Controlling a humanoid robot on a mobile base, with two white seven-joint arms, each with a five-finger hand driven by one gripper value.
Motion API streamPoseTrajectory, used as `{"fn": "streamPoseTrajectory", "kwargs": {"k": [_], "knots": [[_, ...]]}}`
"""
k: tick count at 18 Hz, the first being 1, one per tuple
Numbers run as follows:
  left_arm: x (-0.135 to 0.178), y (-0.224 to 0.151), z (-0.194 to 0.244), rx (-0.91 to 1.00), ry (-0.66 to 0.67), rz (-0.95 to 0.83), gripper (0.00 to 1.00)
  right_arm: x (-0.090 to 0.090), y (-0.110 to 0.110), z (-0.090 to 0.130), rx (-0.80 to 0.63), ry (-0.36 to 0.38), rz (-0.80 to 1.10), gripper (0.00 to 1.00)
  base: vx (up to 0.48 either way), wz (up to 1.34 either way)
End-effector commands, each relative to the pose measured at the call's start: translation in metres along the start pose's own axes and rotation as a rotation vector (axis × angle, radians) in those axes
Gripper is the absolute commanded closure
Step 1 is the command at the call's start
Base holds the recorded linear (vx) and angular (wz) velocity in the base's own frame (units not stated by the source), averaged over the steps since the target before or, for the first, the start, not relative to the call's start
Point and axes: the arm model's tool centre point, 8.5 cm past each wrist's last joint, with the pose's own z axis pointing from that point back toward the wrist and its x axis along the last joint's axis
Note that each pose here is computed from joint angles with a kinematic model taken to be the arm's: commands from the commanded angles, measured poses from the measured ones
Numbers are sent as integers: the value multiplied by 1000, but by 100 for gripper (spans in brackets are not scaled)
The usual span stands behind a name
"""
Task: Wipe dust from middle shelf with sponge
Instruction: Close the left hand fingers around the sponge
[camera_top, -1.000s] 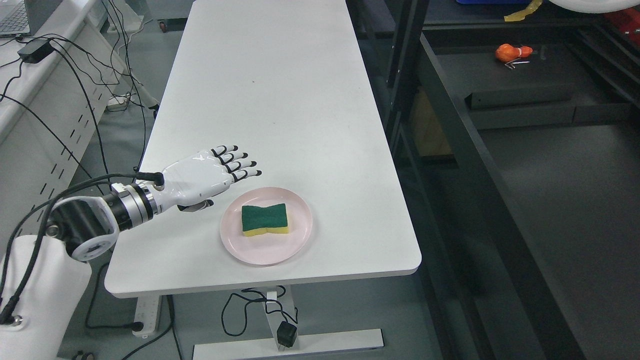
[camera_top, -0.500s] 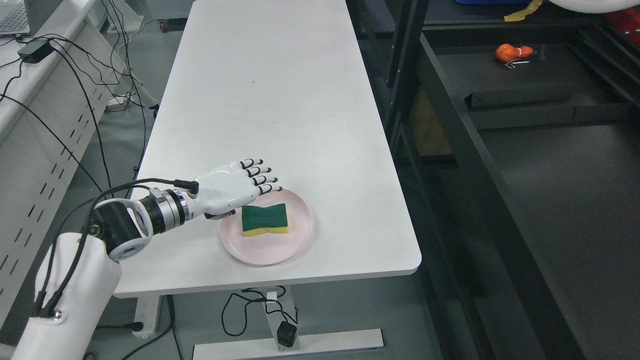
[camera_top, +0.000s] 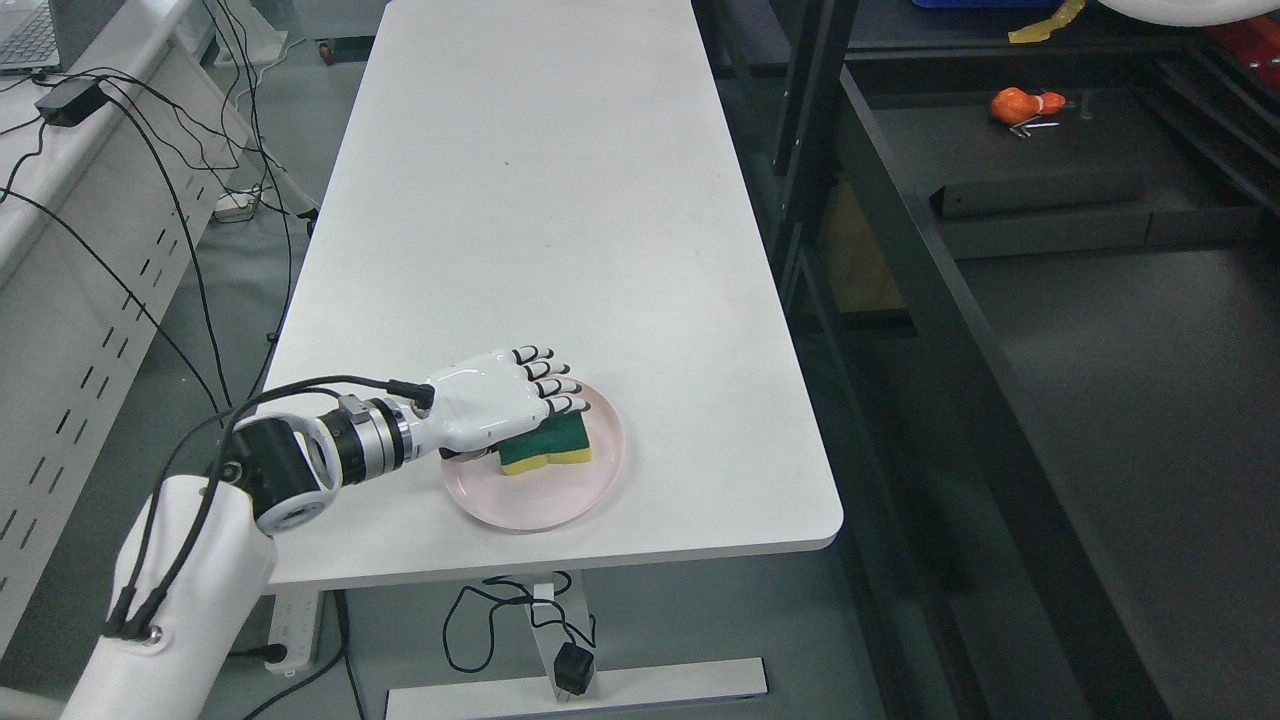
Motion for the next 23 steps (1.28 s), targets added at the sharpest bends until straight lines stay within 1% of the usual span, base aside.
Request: {"fn": "streamPoseTrajectory", "kwargs": {"k": [1, 5, 10, 11, 13, 14, 16, 18, 22, 23], "knots": [[15, -4, -11, 1, -33, 19, 15, 9, -10, 0, -15, -22, -2, 0, 0, 0], [8, -10, -3, -11, -6, 33, 17, 10, -10, 0, -15, -24, 0, 0, 0, 0], [0, -13, 3, -32, 28, 60, 18, 9, -10, 0, -15, -22, 0, 0, 0, 0], [-1, -14, 4, -35, 31, 63, 19, 9, -10, 0, -15, -22, -2, 0, 0, 0], [-3, -14, 6, -39, 36, 65, 27, 9, -10, 0, -15, -22, -2, 0, 0, 0], [-6, -14, 8, -35, 46, 70, 33, 9, -10, 0, -15, -22, -2, 0, 0, 0], [-8, -15, 11, -31, 56, 76, 38, 10, -10, 0, -15, -24, -2, 0, 0, 0], [-11, -16, 14, -27, 68, 84, 45, 9, -10, 0, -15, -22, -2, 0, 0, 0], [-18, -24, 24, -24, 106, 120, 54, 9, -10, 0, -15, -22, -2, 0, 0, 0], [-20, -28, 29, -17, 119, 139, 59, 10, -10, 0, -15, -24, -2, 0, 0, 0]]}}
